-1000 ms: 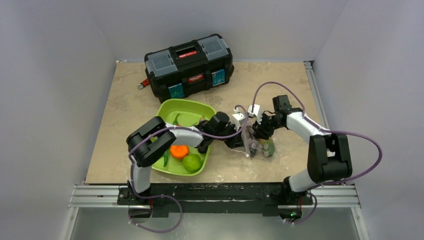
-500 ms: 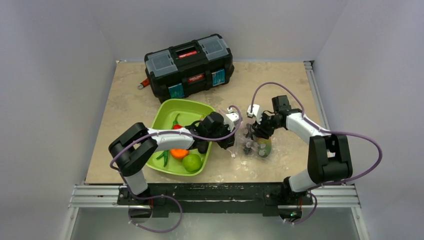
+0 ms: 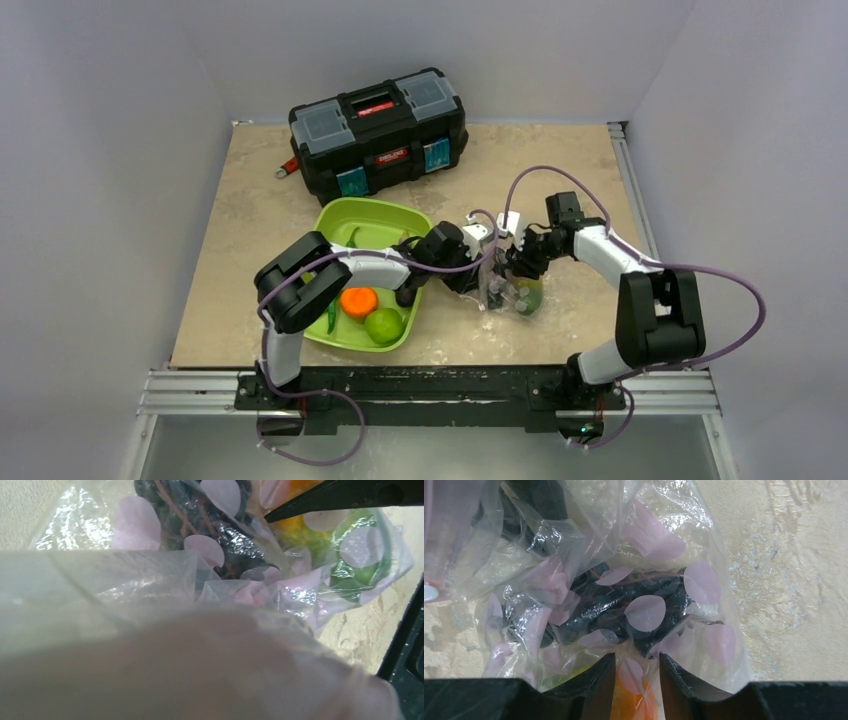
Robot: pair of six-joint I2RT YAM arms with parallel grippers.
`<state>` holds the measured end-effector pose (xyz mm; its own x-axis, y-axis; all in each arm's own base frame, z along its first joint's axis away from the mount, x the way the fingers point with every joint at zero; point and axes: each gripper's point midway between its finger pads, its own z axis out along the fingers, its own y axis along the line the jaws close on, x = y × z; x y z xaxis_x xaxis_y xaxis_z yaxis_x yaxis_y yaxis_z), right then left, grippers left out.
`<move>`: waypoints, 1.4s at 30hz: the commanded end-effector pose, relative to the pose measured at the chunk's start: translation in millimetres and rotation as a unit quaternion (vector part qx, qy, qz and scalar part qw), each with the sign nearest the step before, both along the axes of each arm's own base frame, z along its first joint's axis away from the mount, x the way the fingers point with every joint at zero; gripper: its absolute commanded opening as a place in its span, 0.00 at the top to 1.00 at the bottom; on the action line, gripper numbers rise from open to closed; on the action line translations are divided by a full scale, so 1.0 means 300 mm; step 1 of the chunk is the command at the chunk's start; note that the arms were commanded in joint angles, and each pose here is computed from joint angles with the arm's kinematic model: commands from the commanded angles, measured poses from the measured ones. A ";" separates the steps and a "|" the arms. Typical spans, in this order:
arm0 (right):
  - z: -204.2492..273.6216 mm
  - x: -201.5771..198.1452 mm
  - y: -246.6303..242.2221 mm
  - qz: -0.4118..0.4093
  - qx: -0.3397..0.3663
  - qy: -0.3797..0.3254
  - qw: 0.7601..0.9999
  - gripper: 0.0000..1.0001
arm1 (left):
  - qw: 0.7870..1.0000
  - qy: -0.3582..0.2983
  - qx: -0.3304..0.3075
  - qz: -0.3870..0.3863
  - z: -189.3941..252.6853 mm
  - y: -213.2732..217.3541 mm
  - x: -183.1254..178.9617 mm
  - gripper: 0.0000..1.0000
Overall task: Open the zip-top bag and remove the fake food
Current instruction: Pick up the fake fruit from the zipper food storage bag.
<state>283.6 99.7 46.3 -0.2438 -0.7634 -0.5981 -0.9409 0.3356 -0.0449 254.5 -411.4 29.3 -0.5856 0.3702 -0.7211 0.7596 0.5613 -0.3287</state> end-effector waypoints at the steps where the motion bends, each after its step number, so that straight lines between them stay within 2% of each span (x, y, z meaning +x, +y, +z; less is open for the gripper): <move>1: -0.039 -0.008 -0.006 0.001 -0.007 0.022 1.000 0.64 | 0.999 -0.044 0.001 0.007 0.032 -0.021 0.075 0.75; 2: -0.045 -0.010 -0.005 0.002 -0.009 0.024 1.000 0.64 | 0.999 -0.045 -0.010 -0.001 0.037 -0.029 0.066 0.75; 6: -0.070 -0.020 0.003 0.006 -0.017 0.039 0.999 0.65 | 0.993 -0.043 -0.089 -0.066 0.088 -0.096 0.001 0.61; 11: -0.084 -0.036 0.026 0.019 -0.020 0.047 0.998 0.65 | 0.981 -0.028 -0.154 -0.113 0.132 -0.146 -0.059 0.53; 14: -0.083 -0.041 0.038 0.025 -0.018 0.050 0.998 0.65 | 0.977 -0.028 -0.181 -0.109 0.153 -0.156 -0.061 0.47; 19: -0.082 -0.051 0.048 0.030 -0.015 0.053 0.998 0.65 | 0.971 -0.013 -0.217 -0.097 0.184 -0.166 -0.052 0.45; 24: -0.078 -0.054 0.057 0.035 -0.011 0.056 0.998 0.65 | 0.966 -0.003 -0.244 -0.088 0.222 -0.152 -0.051 0.38; 28: -0.075 -0.057 0.063 0.037 -0.008 0.057 0.998 0.65 | 0.968 0.020 -0.243 -0.065 0.214 -0.156 -0.035 0.30; 31: -0.069 -0.057 0.071 0.039 -0.005 0.057 0.998 0.65 | 0.978 0.057 -0.199 -0.027 0.131 -0.153 -0.004 0.29; 34: -0.067 -0.062 0.079 0.041 -0.003 0.059 0.997 0.65 | 0.979 0.080 -0.188 -0.018 0.105 -0.160 0.001 0.32; 42: -0.063 -0.060 0.089 0.043 0.000 0.060 0.997 0.65 | 0.974 0.138 -0.175 -0.041 0.063 -0.177 -0.048 0.54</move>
<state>276.7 114.2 26.5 -0.2551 -0.7880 -0.5604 -0.9552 0.2953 0.0195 255.3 -458.2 59.9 -0.7039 0.1322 -0.6979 0.6925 0.3464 -0.6328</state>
